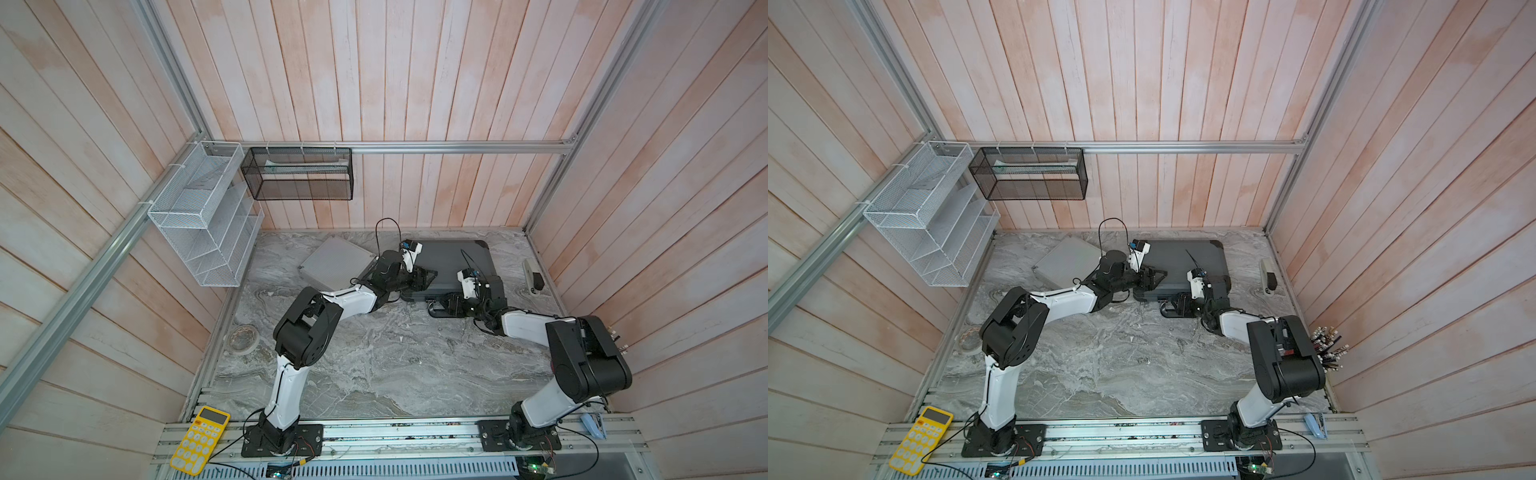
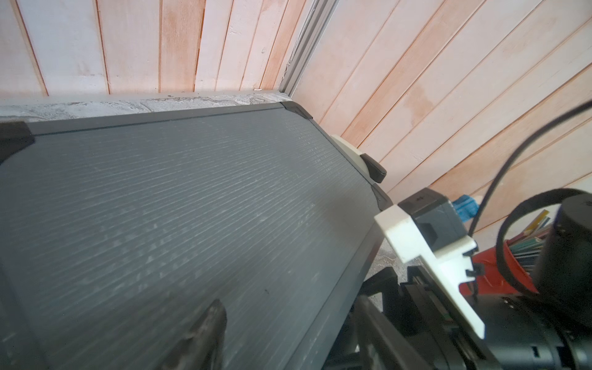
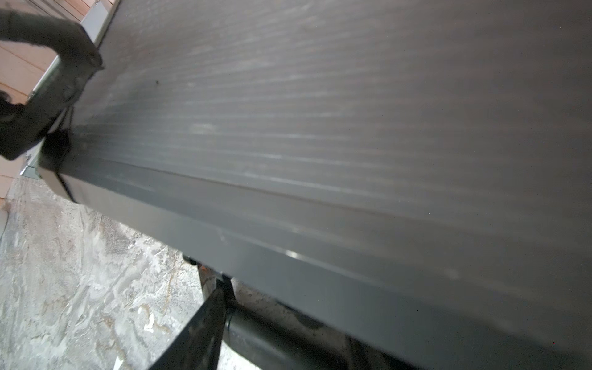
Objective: Open the poker set cases
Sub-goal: Open the fastener on the poker set case.
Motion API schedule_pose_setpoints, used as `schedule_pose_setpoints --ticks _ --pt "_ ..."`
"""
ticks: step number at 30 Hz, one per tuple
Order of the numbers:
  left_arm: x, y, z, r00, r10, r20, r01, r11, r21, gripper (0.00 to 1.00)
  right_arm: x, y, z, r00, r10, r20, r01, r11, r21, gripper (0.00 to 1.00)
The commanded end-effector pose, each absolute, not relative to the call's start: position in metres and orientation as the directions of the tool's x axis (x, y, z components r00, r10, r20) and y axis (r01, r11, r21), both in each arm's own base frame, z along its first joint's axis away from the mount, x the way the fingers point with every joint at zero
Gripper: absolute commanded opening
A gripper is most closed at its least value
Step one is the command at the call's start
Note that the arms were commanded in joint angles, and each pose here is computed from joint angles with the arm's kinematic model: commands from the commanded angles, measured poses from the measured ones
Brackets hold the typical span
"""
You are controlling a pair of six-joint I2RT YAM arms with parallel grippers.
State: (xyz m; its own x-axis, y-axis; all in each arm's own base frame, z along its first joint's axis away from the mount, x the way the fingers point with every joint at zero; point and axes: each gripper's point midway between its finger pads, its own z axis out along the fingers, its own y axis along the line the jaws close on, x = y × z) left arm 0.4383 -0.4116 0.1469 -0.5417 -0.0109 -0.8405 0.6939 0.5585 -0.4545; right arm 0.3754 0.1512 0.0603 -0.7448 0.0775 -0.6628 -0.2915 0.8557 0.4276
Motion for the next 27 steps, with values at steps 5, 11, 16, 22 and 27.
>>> schedule_pose_setpoints --ticks 5,11,16,22,27 --pt "0.413 -0.395 0.057 -0.729 0.095 -0.678 0.572 0.63 -0.526 0.66 0.368 0.176 0.081 -0.704 0.012 -0.71 -0.406 0.813 0.417 0.57" --pt "0.413 -0.395 0.053 -0.733 0.094 -0.674 0.569 0.629 -0.53 0.66 0.363 0.177 0.084 -0.701 0.005 -0.713 -0.419 0.806 0.418 0.56" --pt "0.412 -0.395 0.053 -0.733 0.095 -0.673 0.568 0.631 -0.529 0.66 0.361 0.18 0.084 -0.703 -0.001 -0.712 -0.427 0.8 0.421 0.55" --pt "0.412 -0.394 0.051 -0.735 0.097 -0.671 0.566 0.632 -0.529 0.66 0.357 0.179 0.083 -0.704 -0.01 -0.71 -0.434 0.797 0.419 0.54" --pt "0.41 -0.393 0.048 -0.739 0.099 -0.667 0.563 0.634 -0.53 0.66 0.349 0.179 0.085 -0.699 -0.02 -0.715 -0.448 0.791 0.417 0.54"
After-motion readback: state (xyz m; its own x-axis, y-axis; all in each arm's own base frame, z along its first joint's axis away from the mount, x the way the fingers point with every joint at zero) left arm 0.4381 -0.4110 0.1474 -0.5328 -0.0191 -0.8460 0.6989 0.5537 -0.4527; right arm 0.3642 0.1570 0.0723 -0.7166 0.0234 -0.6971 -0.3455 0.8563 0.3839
